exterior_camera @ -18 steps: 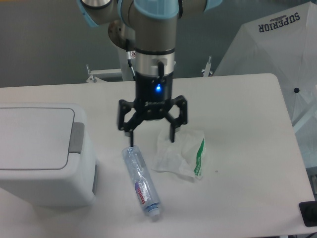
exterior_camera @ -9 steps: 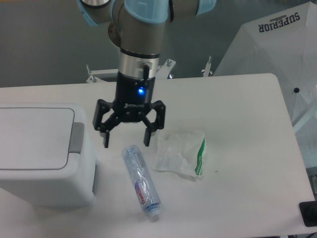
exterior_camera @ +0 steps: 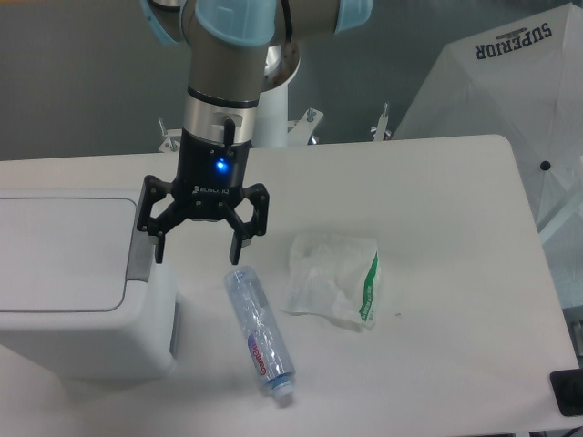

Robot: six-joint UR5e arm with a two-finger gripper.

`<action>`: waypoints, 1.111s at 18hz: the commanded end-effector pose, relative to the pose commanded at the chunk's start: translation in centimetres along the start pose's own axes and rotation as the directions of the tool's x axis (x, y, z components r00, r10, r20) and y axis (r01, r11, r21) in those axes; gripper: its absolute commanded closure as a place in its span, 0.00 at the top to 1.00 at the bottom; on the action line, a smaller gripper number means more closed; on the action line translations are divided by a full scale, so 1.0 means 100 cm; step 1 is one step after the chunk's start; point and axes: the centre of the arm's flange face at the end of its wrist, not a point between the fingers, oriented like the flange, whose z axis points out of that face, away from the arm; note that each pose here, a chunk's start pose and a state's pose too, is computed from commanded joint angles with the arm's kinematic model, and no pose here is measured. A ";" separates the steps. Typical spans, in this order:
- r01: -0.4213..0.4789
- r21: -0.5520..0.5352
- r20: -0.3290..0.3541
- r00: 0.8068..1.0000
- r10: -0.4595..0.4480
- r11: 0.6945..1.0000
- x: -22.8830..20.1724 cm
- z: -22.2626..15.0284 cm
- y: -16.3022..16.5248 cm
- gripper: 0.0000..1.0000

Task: Open the trash can
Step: 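Lower the gripper fingers onto the lid edge beside the grey handle, then push the lid edge with the gripper to swing the lid open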

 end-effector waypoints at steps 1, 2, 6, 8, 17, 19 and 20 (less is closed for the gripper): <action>0.000 0.000 0.000 1.000 0.000 1.000 0.000 0.000 0.000 1.00; 0.001 -0.001 0.000 1.000 -0.001 1.000 0.000 0.001 0.000 1.00; -0.003 -0.011 -0.002 1.000 0.003 1.000 0.002 0.005 0.003 1.00; -0.002 -0.014 -0.002 1.000 0.002 1.000 0.002 0.006 0.004 1.00; 0.001 -0.024 -0.002 1.000 -0.001 1.000 0.000 0.012 0.006 1.00; -0.001 -0.020 -0.002 1.000 0.001 1.000 0.000 0.012 0.006 1.00; -0.001 -0.020 -0.002 1.000 0.001 1.000 0.000 0.012 0.006 1.00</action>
